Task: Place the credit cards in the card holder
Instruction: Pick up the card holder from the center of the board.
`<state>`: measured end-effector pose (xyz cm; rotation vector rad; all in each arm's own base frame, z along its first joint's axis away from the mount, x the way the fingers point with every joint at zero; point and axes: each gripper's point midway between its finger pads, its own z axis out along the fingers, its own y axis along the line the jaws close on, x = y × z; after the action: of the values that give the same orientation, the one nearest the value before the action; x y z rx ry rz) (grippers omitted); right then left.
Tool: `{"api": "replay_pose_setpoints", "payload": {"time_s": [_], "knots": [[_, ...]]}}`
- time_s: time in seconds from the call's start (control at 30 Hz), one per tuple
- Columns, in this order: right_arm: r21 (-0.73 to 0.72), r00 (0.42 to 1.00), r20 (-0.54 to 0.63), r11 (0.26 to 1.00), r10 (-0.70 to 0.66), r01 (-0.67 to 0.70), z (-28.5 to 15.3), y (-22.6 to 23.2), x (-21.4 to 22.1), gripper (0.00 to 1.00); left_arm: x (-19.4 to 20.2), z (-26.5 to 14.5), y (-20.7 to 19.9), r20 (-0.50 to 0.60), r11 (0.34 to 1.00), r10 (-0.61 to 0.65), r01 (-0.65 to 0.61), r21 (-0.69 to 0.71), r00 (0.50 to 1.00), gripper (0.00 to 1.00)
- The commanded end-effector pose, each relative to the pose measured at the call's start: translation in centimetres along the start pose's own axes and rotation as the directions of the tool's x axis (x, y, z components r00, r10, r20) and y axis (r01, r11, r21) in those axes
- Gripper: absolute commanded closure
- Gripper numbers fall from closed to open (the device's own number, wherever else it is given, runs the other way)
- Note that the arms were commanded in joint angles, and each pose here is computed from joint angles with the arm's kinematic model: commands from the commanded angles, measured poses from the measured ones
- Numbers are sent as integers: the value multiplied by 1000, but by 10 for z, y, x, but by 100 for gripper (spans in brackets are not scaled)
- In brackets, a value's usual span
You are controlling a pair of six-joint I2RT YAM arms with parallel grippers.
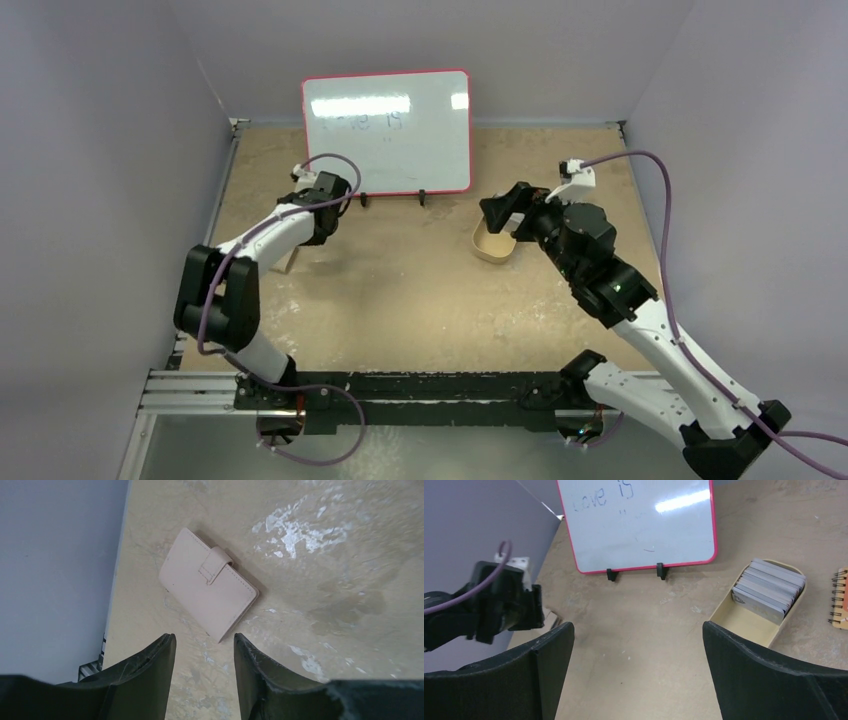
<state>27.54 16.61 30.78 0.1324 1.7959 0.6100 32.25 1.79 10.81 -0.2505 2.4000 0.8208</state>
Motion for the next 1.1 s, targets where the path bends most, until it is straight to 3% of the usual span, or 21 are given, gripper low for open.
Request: {"api": "replay_pose_setpoints", "payload": {"time_s": [0.0, 0.23, 0.47, 1.07], "knots": [[-82, 999, 50, 997, 2, 2, -2, 17, -13, 1, -5, 22, -3, -54, 999, 43, -43, 7, 998, 56], [-112, 999, 22, 993, -26, 28, -5, 18, -4, 1, 0, 43, 1, -79, 989, 113, -120, -90, 990, 53], [-145, 999, 37, 989, -19, 25, -9, 26, -11, 1, 10, 49, -20, -97, 990, 139, -137, 19, 986, 50], [-180, 999, 38, 983, 22, -14, -20, 29, -11, 2, 39, 81, -24, -207, 970, 232, -243, -29, 951, 51]]}}
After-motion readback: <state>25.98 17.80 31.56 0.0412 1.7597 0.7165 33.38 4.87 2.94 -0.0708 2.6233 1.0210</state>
